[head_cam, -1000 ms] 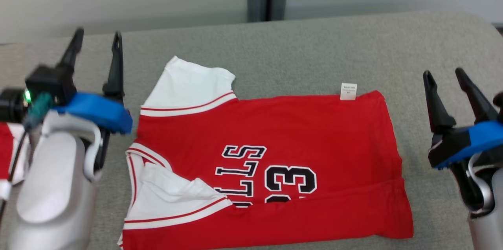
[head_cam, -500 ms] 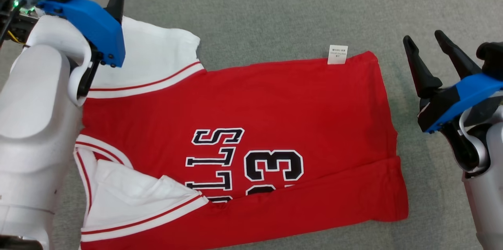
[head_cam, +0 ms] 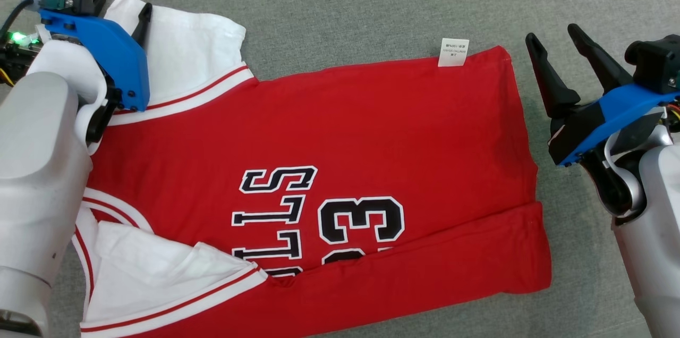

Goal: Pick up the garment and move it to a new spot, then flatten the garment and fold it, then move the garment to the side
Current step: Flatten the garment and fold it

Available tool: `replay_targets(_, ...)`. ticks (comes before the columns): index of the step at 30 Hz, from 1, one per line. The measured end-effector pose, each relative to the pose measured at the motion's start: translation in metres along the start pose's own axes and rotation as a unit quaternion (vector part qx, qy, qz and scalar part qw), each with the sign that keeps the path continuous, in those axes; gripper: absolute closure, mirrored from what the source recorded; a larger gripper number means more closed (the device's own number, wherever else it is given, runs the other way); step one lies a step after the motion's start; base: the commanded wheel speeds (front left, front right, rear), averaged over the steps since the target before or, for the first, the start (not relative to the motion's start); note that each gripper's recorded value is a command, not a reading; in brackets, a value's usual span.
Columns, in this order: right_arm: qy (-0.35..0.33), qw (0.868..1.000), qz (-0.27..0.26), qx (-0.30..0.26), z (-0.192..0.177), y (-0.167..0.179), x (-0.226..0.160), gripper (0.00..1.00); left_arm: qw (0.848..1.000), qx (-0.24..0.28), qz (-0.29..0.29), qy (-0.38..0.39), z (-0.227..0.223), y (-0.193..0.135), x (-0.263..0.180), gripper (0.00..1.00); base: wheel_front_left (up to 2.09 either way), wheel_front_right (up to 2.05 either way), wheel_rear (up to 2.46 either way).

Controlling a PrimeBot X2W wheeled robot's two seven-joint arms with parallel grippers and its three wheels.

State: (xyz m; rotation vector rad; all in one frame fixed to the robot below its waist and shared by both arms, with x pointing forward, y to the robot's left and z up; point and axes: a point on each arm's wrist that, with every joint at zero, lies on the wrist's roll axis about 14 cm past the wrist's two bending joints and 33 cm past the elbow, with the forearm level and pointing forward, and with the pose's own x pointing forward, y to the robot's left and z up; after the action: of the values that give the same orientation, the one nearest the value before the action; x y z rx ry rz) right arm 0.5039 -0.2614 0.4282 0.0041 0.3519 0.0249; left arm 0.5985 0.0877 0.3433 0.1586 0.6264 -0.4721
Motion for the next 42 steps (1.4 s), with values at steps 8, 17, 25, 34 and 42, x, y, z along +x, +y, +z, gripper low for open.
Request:
replay_targets(8,0.017,1.0,0.004,-0.007,-0.01,-0.001,0.005,0.0,1.0,-0.02,-0.003,0.019,-0.008,0.001,0.007,0.0,0.0,0.0,0.0)
replay_targets(17,0.048,0.999,0.017,-0.001,-0.018,0.006,0.008,0.0,1.0,-0.004,-0.007,0.007,0.0,-0.003,-0.001,1.0,0.0,0.0,0.0)
replay_targets(25,0.112,0.993,0.042,-0.013,-0.041,0.021,0.014,0.0,0.999,0.011,-0.004,-0.038,0.022,-0.001,-0.012,1.0,0.0,0.0,0.0)
replay_targets(34,0.154,0.986,0.051,-0.026,-0.055,0.026,0.027,0.0,0.998,0.016,-0.003,-0.056,0.025,0.0,-0.02,1.0,0.0,0.0,0.0)
replay_targets(42,0.148,0.987,0.059,-0.02,-0.051,0.033,0.027,1.0,0.996,0.016,-0.002,-0.09,0.042,-0.001,-0.031,1.0,0.0,0.0,0.0)
